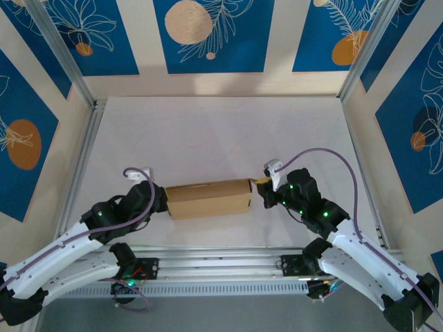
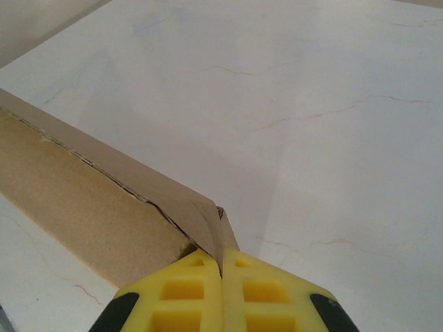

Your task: Fold the paper box

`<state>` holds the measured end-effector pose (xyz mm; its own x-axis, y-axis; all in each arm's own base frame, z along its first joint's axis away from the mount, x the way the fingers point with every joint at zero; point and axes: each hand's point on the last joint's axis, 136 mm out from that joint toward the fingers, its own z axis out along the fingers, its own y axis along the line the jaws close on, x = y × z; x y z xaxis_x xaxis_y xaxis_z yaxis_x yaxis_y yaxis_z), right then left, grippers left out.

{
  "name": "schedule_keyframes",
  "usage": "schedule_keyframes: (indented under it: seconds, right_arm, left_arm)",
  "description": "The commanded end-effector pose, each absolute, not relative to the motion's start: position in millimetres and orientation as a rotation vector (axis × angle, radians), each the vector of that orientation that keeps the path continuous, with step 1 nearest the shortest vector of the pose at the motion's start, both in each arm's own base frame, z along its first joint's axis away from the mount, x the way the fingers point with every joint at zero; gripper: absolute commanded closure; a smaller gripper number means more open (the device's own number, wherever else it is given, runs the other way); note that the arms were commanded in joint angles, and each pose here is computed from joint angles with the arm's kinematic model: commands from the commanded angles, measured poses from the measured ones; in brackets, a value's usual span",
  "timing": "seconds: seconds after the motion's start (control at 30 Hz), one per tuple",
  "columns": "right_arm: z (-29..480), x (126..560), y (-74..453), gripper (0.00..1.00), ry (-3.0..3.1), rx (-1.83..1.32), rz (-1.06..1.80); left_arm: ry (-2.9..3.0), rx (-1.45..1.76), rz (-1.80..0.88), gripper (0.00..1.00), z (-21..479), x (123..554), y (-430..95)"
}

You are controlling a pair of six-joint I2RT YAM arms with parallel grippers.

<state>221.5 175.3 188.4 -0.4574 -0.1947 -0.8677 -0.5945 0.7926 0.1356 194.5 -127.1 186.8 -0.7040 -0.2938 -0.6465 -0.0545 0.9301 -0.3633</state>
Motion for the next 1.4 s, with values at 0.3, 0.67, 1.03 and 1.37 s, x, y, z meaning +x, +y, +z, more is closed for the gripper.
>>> schedule_keyframes:
  seconds: [0.3, 0.67, 1.03, 1.37]
  right_arm:
    - [182.5, 230.0, 151.3, 0.88, 2.078, -0.501, 0.438]
    - [201.6, 206.0, 168.9, 0.73, 2.101, -0.695, 0.544]
    - [240.1, 208.9, 170.0, 0.45, 2.009, -0.950, 0.414]
    - [254.1, 226.7, 179.9, 0.41, 1.969, -1.111, 0.364]
  left_arm:
    - [2.503, -0.225, 0.055, 1.00, 133.8, 164.4, -60.0]
    - [2.503, -0.196, 0.046, 1.00, 136.0, 170.9, -69.2]
    - [2.482, -0.139, 0.023, 1.00, 147.6, 176.9, -76.7]
    - [2.498, -0.030, -0.012, 1.00, 159.5, 188.6, -101.1]
